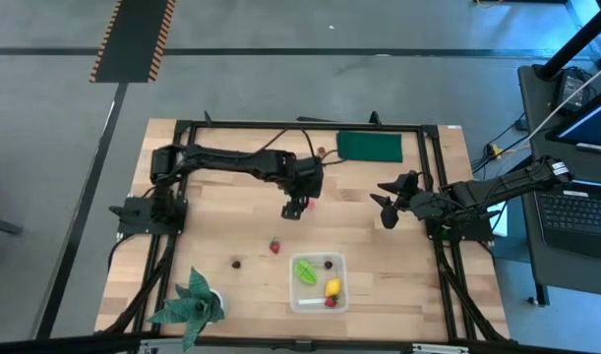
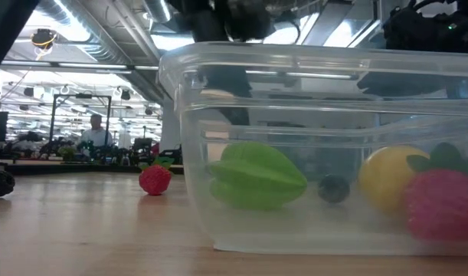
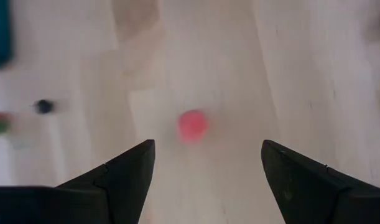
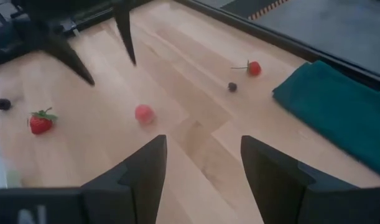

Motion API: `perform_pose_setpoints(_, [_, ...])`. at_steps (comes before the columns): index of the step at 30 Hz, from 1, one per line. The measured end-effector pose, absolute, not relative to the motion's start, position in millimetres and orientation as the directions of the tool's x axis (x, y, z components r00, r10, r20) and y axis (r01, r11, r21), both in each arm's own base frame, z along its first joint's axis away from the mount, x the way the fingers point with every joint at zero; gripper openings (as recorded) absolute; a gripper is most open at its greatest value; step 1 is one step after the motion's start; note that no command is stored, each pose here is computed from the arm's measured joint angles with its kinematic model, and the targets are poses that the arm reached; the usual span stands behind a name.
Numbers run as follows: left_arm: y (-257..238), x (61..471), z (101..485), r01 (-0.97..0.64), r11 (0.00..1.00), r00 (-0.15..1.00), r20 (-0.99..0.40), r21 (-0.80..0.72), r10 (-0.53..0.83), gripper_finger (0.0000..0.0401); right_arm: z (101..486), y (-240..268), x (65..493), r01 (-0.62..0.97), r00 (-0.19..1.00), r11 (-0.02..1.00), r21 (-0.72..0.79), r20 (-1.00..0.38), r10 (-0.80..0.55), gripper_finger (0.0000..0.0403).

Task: Pick and placing Produce into tupperware
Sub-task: Put the pink peach into the transparent bin

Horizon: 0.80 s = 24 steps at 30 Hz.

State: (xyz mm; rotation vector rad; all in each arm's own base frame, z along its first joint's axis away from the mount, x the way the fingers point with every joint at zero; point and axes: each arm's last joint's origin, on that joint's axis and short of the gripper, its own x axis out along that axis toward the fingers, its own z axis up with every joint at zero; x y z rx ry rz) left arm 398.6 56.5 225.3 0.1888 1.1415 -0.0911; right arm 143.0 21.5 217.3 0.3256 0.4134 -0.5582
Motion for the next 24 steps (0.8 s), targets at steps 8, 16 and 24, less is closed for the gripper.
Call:
perform_pose_setpoints(8, [67.1,412.5,188.0,0.142,0.987,0.375,-0.927,0.077,0.018,0.0269,217.4,21.5,143.1,0.57,0.771,0.8,0.189,-0.46,-0.441,0.0208])
perform_pose_setpoints(16, [83.9,413.6,169.5,0.05,0.999,0.343,-0.939,0.017,-0.001,0.0256,217.3,21.5,143.0,0.569,0.77,0.801,0.184,-0.461,-0.441,0.0208])
perform_pose_setpoints(24, [75.7,419.9,171.5,0.045,0.999,0.394,-0.919,-0.007,-0.024,0.0257,217.2,21.5,143.0,0.568,0.77,0.803,0.179,-0.461,-0.441,0.0208])
